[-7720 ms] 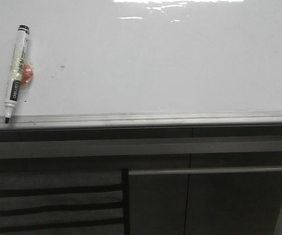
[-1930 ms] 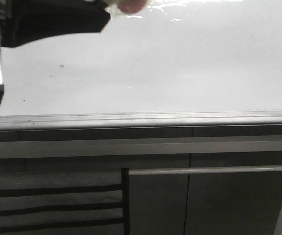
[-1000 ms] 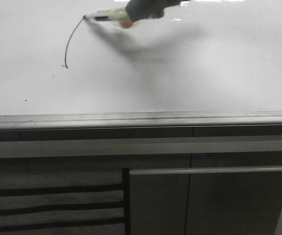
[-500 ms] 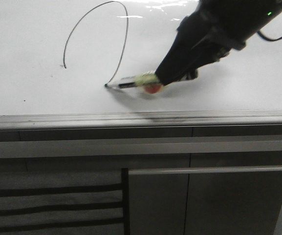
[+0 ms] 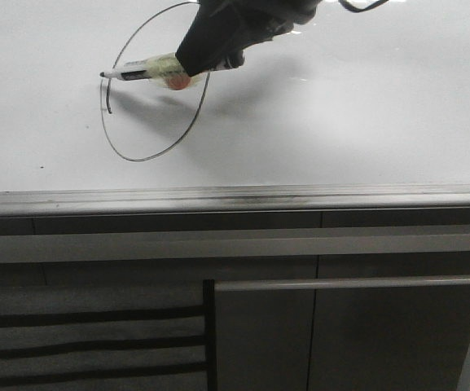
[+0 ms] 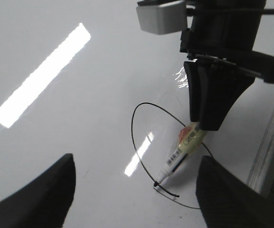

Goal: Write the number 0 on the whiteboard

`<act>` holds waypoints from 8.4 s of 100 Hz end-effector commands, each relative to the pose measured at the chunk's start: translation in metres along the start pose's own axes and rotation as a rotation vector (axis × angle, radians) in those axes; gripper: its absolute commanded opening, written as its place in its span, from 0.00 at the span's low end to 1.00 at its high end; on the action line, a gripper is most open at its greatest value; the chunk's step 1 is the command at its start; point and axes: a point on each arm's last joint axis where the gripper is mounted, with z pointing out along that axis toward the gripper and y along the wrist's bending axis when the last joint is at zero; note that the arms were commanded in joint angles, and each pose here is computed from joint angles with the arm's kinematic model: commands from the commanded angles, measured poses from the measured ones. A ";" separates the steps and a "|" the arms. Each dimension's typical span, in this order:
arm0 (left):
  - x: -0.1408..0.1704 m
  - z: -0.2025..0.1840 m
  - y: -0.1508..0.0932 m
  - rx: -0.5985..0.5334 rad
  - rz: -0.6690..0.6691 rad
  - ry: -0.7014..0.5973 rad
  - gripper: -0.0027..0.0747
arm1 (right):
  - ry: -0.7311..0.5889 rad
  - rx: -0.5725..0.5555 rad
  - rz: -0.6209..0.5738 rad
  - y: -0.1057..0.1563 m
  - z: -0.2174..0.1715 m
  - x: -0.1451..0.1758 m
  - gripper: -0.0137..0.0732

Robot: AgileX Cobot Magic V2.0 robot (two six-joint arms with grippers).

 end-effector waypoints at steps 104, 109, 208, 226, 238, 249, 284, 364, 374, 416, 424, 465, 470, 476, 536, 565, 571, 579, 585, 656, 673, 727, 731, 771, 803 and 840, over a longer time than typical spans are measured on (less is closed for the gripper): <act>-0.014 0.060 -0.083 0.431 0.004 -0.055 0.48 | 0.156 -0.177 0.033 0.062 -0.068 0.009 0.08; -0.015 0.064 -0.084 0.433 0.004 -0.047 0.48 | 0.157 -0.179 0.033 0.062 -0.068 0.009 0.08; -0.006 0.071 -0.081 0.419 -0.002 -0.004 0.01 | 0.081 -0.164 0.032 0.066 -0.084 -0.003 0.09; -0.006 0.071 -0.081 0.416 -0.027 -0.002 0.01 | 0.077 -0.155 0.030 0.065 -0.084 -0.003 0.54; -0.007 0.072 -0.078 0.393 -0.126 0.010 0.01 | 0.050 -0.056 -0.039 0.058 -0.090 -0.006 0.93; -0.005 0.075 -0.070 0.345 -0.241 0.011 0.01 | -0.011 0.047 -0.096 0.053 -0.104 -0.012 0.90; 0.019 0.081 -0.037 0.110 -0.569 0.052 0.01 | -0.186 0.308 -0.116 0.055 -0.206 -0.012 0.90; 0.094 0.088 -0.027 -0.313 -0.950 0.142 0.01 | -0.176 0.492 0.082 0.119 -0.243 0.106 0.08; 0.098 0.092 -0.030 -0.304 -0.953 0.172 0.01 | -0.157 0.484 0.090 0.119 -0.238 0.112 0.08; 0.107 0.108 -0.036 -0.304 -1.032 0.210 0.01 | -0.177 0.499 0.088 0.117 -0.237 0.111 0.08; 0.107 0.110 -0.035 -0.319 -1.032 0.198 0.01 | -0.176 0.498 0.088 0.117 -0.237 0.111 0.08; 0.106 0.109 -0.028 -0.379 -1.044 0.144 0.05 | -0.176 0.498 0.088 0.117 -0.237 0.111 0.08; 0.105 0.109 -0.027 -0.384 -1.042 0.135 0.11 | -0.175 0.497 0.088 0.117 -0.237 0.112 0.08; 0.105 0.109 -0.027 -0.388 -1.040 0.128 0.22 | -0.173 0.497 0.089 0.117 -0.237 0.112 0.08; 0.103 0.107 -0.031 -0.334 -0.973 0.117 0.57 | -0.271 0.596 0.032 0.119 -0.245 0.115 0.08; 0.094 0.100 -0.027 -0.323 -0.948 0.075 0.57 | -0.340 0.693 -0.061 0.142 -0.263 0.137 0.08; 0.090 0.097 -0.024 -0.317 -0.896 0.073 0.57 | -0.353 0.703 -0.072 0.147 -0.267 0.143 0.08; 0.086 0.091 -0.022 -0.298 -0.849 0.093 0.57 | -0.349 0.714 -0.088 0.154 -0.270 0.150 0.08; 0.084 0.085 -0.022 -0.285 -0.849 0.102 0.57 | -0.358 0.723 -0.098 0.159 -0.274 0.154 0.08; 0.051 -0.028 -0.031 -0.138 -0.617 -0.016 0.01 | -0.227 0.625 0.031 0.163 -0.262 0.171 0.08; 0.047 -0.040 -0.027 -0.163 -0.716 -0.064 0.01 | -0.227 0.625 0.031 0.163 -0.262 0.171 0.08; 0.042 -0.043 -0.019 -0.232 -0.788 -0.168 0.01 | -0.227 0.625 0.031 0.163 -0.262 0.171 0.08; 0.040 -0.045 -0.019 -0.231 -0.718 -0.174 0.01 | -0.227 0.625 0.031 0.163 -0.262 0.171 0.08; 0.069 -0.113 -0.037 -0.628 -0.836 -0.124 0.01 | -0.227 0.625 0.031 0.163 -0.262 0.171 0.08; 0.106 -0.097 -0.062 -0.542 -0.788 0.132 0.01 | -0.227 0.625 0.031 0.163 -0.262 0.171 0.08; 0.140 -0.102 -0.085 -0.572 -0.694 0.418 0.01 | -0.227 0.625 0.031 0.163 -0.262 0.171 0.08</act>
